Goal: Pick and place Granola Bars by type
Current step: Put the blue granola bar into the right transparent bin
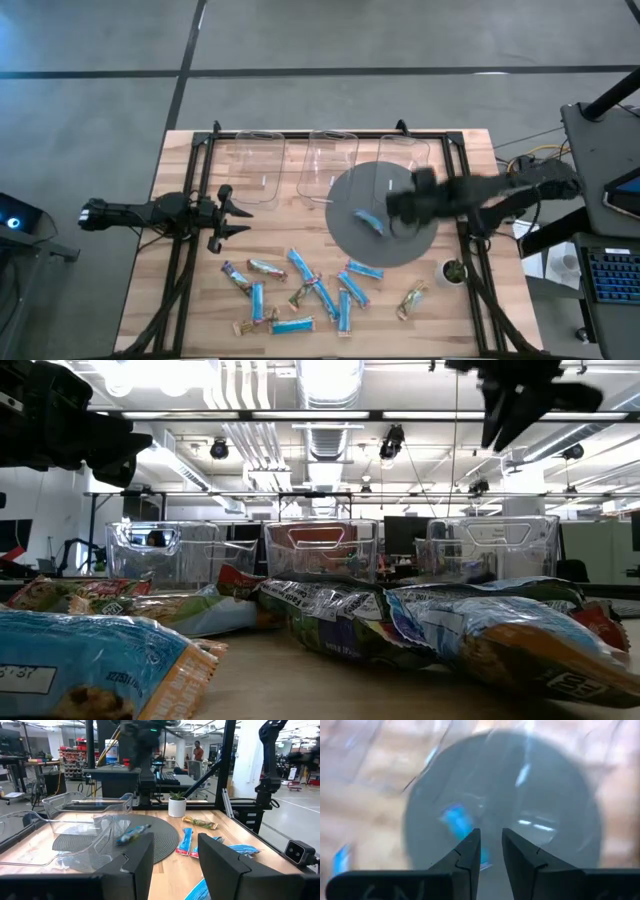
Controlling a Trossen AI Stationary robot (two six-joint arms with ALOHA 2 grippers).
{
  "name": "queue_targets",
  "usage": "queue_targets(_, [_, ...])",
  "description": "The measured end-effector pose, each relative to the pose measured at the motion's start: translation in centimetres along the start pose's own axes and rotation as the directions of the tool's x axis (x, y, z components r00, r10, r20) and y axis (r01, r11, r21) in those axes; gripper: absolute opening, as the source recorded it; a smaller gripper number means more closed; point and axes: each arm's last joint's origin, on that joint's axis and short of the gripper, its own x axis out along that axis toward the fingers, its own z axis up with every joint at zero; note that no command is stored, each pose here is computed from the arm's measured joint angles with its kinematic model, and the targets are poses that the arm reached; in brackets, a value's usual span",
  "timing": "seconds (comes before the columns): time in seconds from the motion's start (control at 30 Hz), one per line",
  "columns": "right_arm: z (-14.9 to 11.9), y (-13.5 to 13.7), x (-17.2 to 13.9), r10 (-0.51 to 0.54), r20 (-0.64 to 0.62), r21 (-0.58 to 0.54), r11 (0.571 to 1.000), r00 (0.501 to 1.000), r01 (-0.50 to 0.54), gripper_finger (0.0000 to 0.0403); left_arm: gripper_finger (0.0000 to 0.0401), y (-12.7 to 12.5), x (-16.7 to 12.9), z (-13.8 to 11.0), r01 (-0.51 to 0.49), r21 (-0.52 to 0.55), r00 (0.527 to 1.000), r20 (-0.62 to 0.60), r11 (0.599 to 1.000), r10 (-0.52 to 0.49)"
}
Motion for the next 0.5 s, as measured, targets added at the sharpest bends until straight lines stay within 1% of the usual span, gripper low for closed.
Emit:
queue_targets(0.07, [2.3, -1.2, 0.5, -0.009, 0.010, 0.018, 1.000, 1.000, 0.009, 0.0072, 0.0135, 0.0, 0.0, 0.0, 0.000, 0.000, 1.000, 0.000, 1.000, 0.000])
queue_targets(0.13, [4.2, -2.1, 0.8, 0.021, 0.014, 0.032, 0.999, 1.000, -0.022, 0.0072, 0.0135, 0.0, 0.0, 0.0, 0.000, 0.000, 1.000, -0.001, 1.000, 0.000])
queue_targets(0.2, [5.2, -2.2, 0.9, 0.101, 0.008, 0.011, 0.995, 0.995, -0.101, 0.0071, 0.0135, 0.0, 0.0, 0.0, 0.000, 0.000, 1.000, 0.000, 1.000, 0.000])
queue_targets(0.23, [5.5, -2.0, 0.9, 0.156, -0.008, -0.018, 0.988, 0.988, -0.156, 0.0071, 0.0135, 0.0, 0.0, 0.0, 0.000, 0.000, 1.000, 0.000, 1.000, 0.000])
queue_targets(0.3, [5.5, -1.1, 1.1, 0.276, -0.064, -0.091, 0.955, 0.959, -0.281, 0.0072, 0.0135, 0.0, 0.0, 0.0, 0.000, 0.000, 1.000, 0.000, 1.000, 0.000])
queue_targets(0.37, [4.9, 0.2, 1.4, 0.369, -0.162, -0.163, 0.905, 0.915, -0.394, 0.0076, 0.0135, 0.0, 0.0, 0.0, 0.000, 0.000, 1.000, -0.001, 1.000, 0.000])
queue_targets(0.43, [3.5, 1.6, 2.0, 0.381, -0.256, -0.232, 0.868, 0.888, -0.439, 0.0083, 0.0135, 0.0, 0.0, 0.0, 0.000, 0.000, 1.000, 0.000, 1.000, 0.000])
queue_targets(0.5, [1.6, 2.8, 2.9, 0.340, -0.330, -0.333, 0.831, 0.881, -0.446, 0.0093, 0.0135, 0.0, 0.0, 0.0, 0.000, 0.000, 1.000, -0.001, 1.000, 0.000])
